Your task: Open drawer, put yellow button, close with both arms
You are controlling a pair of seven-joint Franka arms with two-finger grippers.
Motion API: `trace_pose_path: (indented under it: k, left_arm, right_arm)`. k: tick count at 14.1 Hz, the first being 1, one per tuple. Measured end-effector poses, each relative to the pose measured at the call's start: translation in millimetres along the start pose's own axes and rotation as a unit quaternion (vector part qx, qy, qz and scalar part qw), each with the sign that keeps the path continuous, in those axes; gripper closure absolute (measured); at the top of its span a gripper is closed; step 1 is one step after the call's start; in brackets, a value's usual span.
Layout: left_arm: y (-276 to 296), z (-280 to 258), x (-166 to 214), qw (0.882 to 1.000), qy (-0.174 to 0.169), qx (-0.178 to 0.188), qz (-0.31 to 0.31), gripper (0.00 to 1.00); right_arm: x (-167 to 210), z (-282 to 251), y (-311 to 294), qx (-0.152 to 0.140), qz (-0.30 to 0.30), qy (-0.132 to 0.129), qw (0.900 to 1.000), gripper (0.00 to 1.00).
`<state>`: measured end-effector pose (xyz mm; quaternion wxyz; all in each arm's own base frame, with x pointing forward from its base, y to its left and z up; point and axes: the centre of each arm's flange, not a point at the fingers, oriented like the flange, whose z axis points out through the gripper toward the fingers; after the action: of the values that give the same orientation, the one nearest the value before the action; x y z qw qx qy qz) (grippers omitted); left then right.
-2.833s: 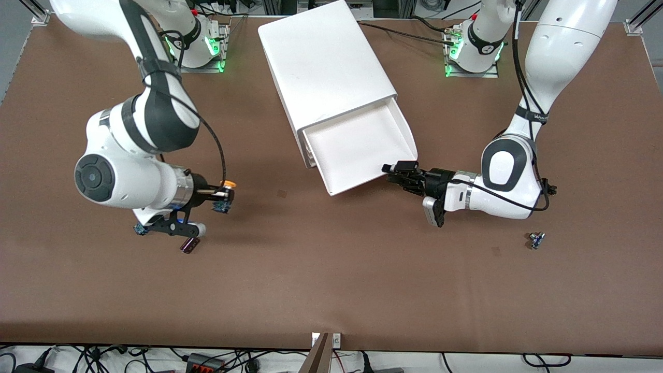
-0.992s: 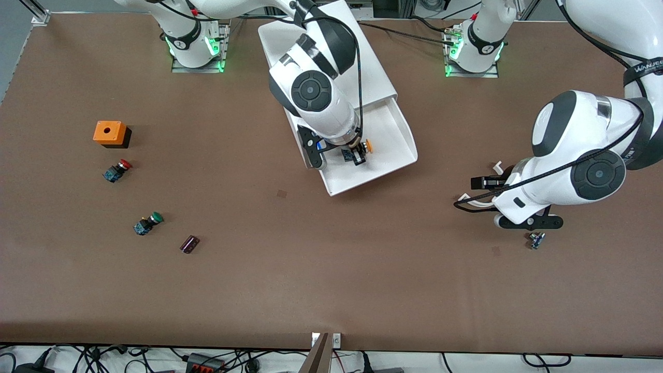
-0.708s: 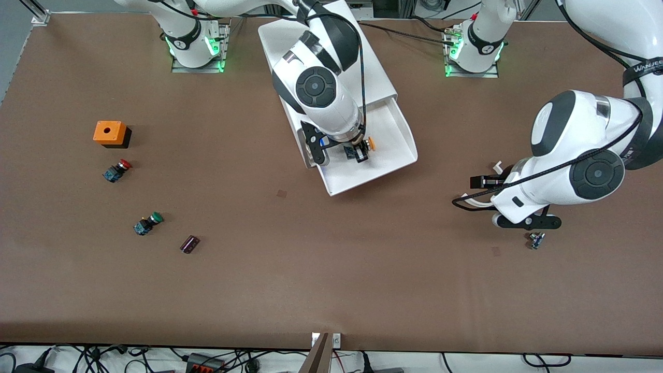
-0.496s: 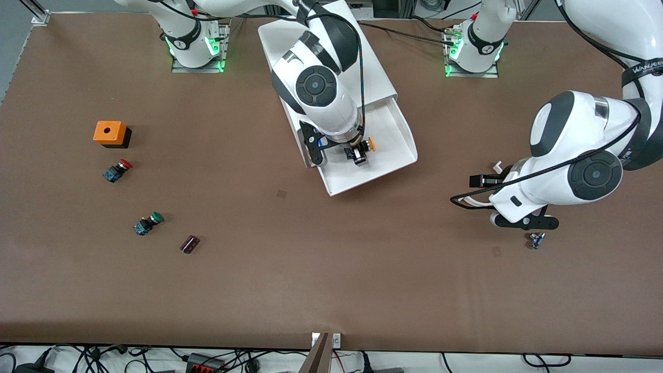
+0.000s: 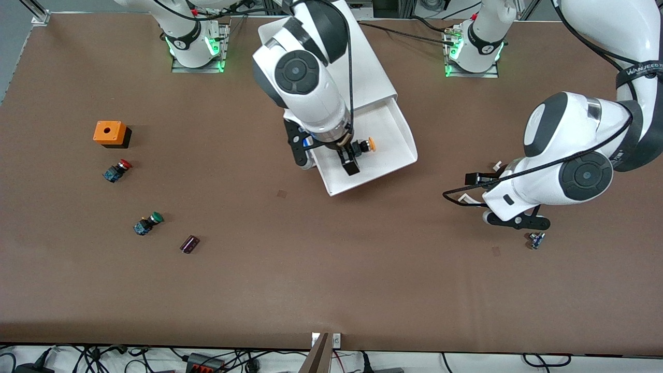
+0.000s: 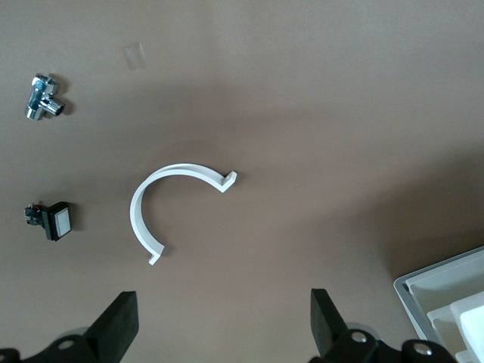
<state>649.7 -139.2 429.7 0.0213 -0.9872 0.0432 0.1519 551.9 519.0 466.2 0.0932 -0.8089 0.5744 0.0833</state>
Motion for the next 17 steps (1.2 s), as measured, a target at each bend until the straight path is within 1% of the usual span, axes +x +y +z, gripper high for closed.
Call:
trace_pose_path:
  k: [3, 4, 5, 7, 9, 10, 12, 13, 14, 17]
  left_arm:
    - [-3, 1, 1, 1.0, -0.001, -0.001, -0.002, 0.0]
    - [-4, 1, 1, 1.0, -0.002, -0.001, -0.003, 0.0]
    - [-4, 1, 1, 1.0, -0.002, -0.001, -0.003, 0.0]
    - [-4, 1, 1, 1.0, -0.002, -0.001, -0.003, 0.0]
    - [-3, 1, 1, 1.0, -0.002, -0.001, -0.004, 0.0]
    - [-3, 1, 1, 1.0, -0.002, -0.001, -0.01, 0.0]
    - [2, 0, 1, 0.999, 0.004, -0.001, -0.032, 0.0]
    - [9, -2, 3, 0.999, 0.017, -0.005, -0.039, 0.0]
    - [19, -6, 6, 0.998, 0.037, -0.013, -0.044, 0.0]
    - [71, -14, 16, 0.991, 0.109, -0.038, -0.063, 0.0]
  right_arm:
    - [28, -28, -8, 0.008, -0.053, 0.019, 0.998, 0.0]
    - [41, -36, -9, 0.003, -0.08, 0.026, 0.996, 0.0]
    - [56, -44, -10, -0.009, -0.111, 0.032, 0.993, 0.0]
    - [100, -57, -11, -0.049, -0.173, 0.037, 0.983, 0.0]
    - [152, -66, -14, -0.083, -0.216, 0.036, 0.972, 0.0]
    - [178, -70, -17, -0.093, -0.238, 0.037, 0.966, 0.0]
    - [224, -78, -20, -0.102, -0.283, 0.033, 0.953, 0.0]
    - [247, -80, -21, -0.106, -0.304, 0.029, 0.946, 0.0]
    - [271, -80, -22, -0.11, -0.323, 0.025, 0.94, 0.0]
    - [353, -86, -18, -0.116, -0.378, 0.008, 0.918, 0.0]
